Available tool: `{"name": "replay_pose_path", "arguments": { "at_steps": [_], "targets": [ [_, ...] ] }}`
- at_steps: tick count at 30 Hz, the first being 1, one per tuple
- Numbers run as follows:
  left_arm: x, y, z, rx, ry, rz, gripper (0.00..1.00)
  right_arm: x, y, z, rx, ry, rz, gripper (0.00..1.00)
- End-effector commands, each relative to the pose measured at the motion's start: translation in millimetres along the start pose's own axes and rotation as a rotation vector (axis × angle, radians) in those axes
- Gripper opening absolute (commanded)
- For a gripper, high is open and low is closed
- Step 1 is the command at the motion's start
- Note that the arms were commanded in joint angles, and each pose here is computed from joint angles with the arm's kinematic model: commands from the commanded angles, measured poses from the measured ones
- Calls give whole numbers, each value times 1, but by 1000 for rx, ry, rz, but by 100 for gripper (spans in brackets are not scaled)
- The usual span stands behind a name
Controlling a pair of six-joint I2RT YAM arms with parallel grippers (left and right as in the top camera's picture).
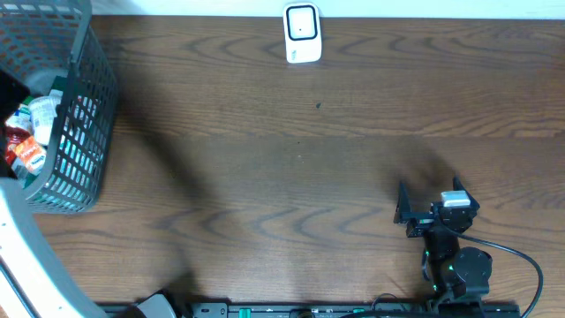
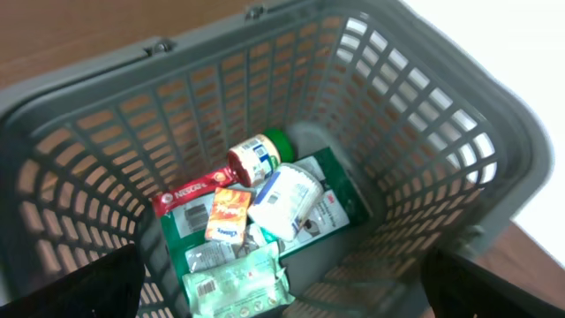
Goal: Scan the item barcode
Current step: 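Move the left gripper over the grey basket and reach down inside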
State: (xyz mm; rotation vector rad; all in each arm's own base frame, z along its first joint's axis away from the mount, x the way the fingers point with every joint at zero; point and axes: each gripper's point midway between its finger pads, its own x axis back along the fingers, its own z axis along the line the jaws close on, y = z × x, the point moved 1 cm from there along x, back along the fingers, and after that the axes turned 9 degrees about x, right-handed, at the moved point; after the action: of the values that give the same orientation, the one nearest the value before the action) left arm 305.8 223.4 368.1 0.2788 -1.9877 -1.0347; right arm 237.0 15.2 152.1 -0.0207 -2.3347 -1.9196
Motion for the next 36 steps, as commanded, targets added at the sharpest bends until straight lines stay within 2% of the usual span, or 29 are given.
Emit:
{"name": "replay_pose_path", "arguments": {
  "at_steps": [1,6,9,13,16,20,26,36],
  "targets": [
    [-30,6,-17,-30,-169,80,99,0,-1,-2,7,-6,5,99],
    [-39,41,-37,12,-334,124,99,0,-1,-1,7,-6,5,99],
    [-45,62,-40,15,-313,128,99,0,-1,-1,7,-6,5,99],
    [-67,68,-41,-4,-296,154,99,0,-1,-1,7,-6,5,99],
    [-99,51,-19,-49,-181,213,99,0,-1,-2,7,-6,5,99],
    [-129,16,6,-184,-86,350,99,0,-1,-2,7,-6,5,99],
    [-169,-27,7,-164,-101,509,99,0,-1,-1,7,-6,5,99],
    [-213,-70,5,-257,15,593,99,0,-1,-1,7,-6,5,99]
  ]
}}
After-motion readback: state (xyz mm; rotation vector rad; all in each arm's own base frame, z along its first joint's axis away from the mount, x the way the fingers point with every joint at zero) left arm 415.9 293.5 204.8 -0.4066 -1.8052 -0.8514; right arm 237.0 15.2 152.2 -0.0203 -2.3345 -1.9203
